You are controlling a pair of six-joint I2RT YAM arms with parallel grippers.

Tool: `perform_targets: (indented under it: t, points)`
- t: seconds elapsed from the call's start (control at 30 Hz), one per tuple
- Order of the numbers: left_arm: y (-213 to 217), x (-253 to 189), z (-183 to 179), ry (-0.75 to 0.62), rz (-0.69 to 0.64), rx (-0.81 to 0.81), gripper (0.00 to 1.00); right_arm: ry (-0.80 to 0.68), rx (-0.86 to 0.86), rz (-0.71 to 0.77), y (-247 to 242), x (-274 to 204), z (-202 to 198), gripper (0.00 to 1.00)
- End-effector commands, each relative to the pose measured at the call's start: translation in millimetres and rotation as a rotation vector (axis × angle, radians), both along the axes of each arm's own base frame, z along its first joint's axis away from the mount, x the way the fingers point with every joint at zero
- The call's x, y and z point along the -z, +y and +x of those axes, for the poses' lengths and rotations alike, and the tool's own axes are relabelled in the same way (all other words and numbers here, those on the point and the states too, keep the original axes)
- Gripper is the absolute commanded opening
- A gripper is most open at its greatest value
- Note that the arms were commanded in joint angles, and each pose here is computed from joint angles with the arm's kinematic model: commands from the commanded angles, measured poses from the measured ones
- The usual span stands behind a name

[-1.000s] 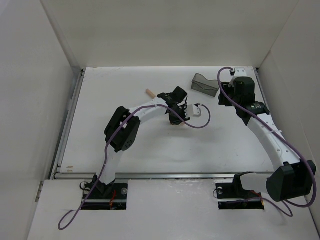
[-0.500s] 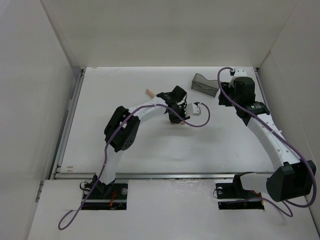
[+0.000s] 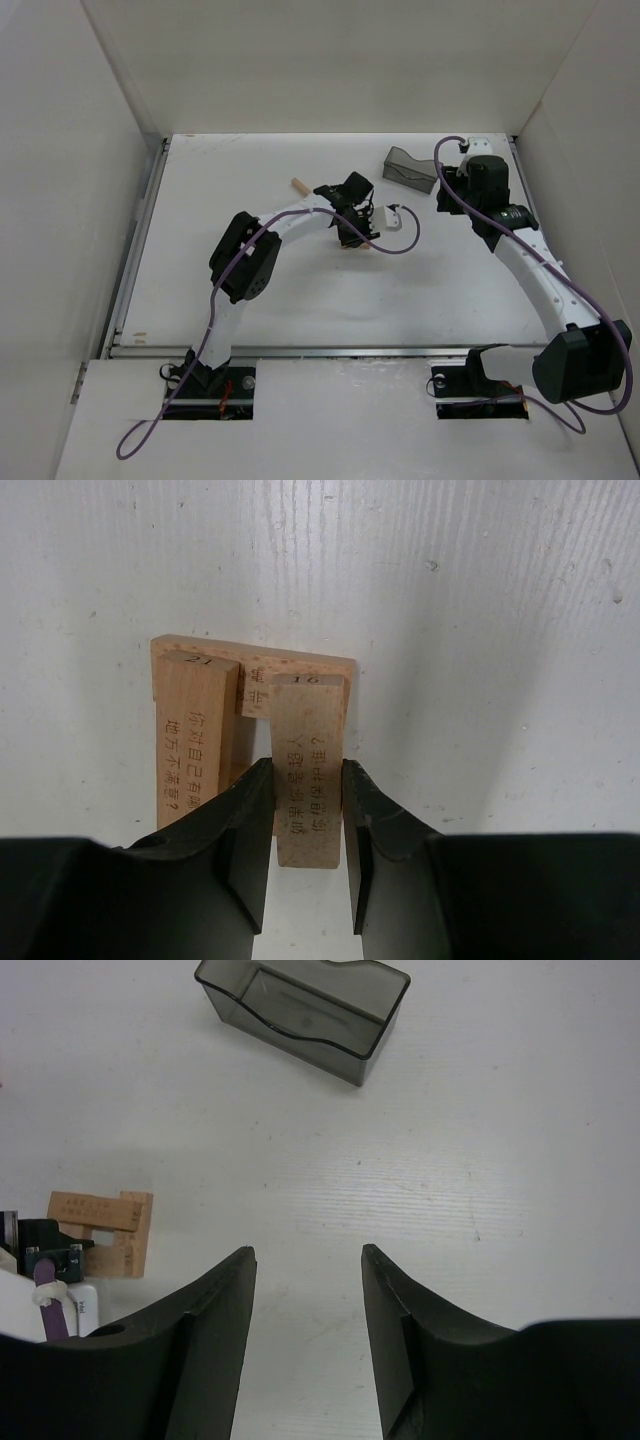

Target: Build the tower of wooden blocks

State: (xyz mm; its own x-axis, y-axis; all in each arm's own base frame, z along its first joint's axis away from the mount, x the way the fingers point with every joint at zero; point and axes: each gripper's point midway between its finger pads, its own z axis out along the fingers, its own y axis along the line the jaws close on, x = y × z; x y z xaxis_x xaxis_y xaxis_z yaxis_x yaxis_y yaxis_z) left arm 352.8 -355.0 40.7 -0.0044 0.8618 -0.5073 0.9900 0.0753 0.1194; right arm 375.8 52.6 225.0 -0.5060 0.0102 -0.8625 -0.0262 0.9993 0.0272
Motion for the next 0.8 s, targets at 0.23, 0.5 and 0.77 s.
perform_targets:
  t: [0.23,0.5,0.77]
  points:
    - [-3.9,-3.9,1.0,0.002,-0.014,0.016,0.00,-0.076,-0.008,0.008,0.0,-20.0,4.2,0.52]
    - [-4.6,-6.9,4.4,-0.015,-0.013,0.020,0.00,-0.076,-0.008,0.008,0.0,-20.0,4.2,0.52]
    - [-4.9,-9.1,4.8,-0.015,-0.013,0.020,0.05,-0.076,-0.008,0.008,0.0,-20.0,4.2,0.52]
